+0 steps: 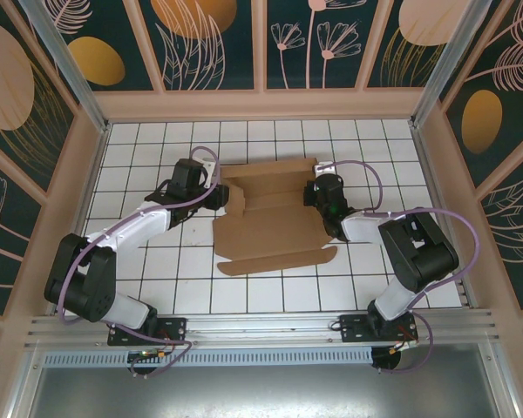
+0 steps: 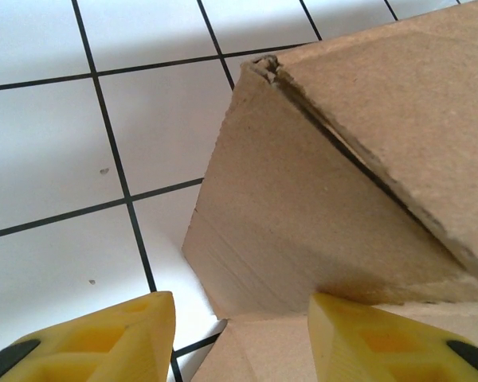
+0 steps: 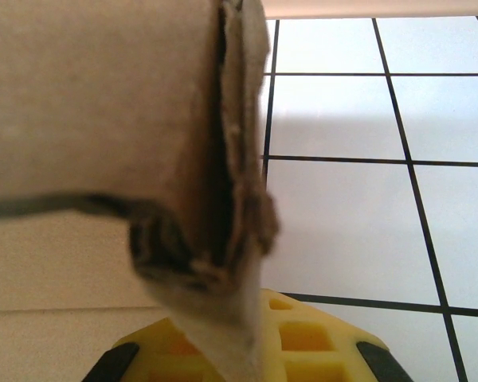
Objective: Fold the paper box
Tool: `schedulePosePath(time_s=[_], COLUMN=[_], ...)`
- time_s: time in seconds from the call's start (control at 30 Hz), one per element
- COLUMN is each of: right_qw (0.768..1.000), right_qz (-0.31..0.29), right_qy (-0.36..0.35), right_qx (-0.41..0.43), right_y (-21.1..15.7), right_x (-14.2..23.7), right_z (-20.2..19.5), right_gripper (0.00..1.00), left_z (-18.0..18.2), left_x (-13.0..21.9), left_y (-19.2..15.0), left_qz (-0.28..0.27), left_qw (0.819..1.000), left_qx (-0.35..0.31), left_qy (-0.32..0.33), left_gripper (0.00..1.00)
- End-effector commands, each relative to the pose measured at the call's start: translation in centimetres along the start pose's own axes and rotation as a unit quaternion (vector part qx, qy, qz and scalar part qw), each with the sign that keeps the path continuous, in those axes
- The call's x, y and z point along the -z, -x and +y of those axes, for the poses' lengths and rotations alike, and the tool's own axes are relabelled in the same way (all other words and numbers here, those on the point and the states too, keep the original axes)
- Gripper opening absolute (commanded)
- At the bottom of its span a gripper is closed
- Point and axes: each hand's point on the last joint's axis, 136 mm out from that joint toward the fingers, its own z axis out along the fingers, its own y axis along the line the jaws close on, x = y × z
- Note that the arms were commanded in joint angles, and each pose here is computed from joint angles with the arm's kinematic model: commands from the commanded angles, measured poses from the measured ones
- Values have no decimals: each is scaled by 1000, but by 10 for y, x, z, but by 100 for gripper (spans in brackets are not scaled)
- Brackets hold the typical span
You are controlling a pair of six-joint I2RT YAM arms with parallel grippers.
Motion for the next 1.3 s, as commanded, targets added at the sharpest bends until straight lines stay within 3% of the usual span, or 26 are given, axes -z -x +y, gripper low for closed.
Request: schedulePosePath(time_s=[0.0,0.6,0.83,0.97,1.13,1.27], right_qw=[1000,1000,1000,1000,1000,1000], right_qz=[17,20,21,20,21,20], right_qy=[5,4,8,6,8,10], right_qx=[-9,-11,-11,-10,-10,-12], right_y=[-9,-10,-10,-10,-10,-9], right_x=[-6,-7,-7,-6,-7,-7], right_z=[5,5,6,5,6,7], right_gripper=[9,9,9,9,9,9], left_z=[-15,-28,-15,-26,-57,-31], left_x=[6,16,13,36,84,115], left_y=[-7,-21,-9,13,34,51], left_qz=[9,19,6,-53,-121,-189], left_qw=[999,997,999,997,984,980], left_qx=[-19,-38,-43,-33,-55,-40], left_qy=[-26,-68,-24,-46,-120,-40], left_gripper=[48,34,36,33,39,32])
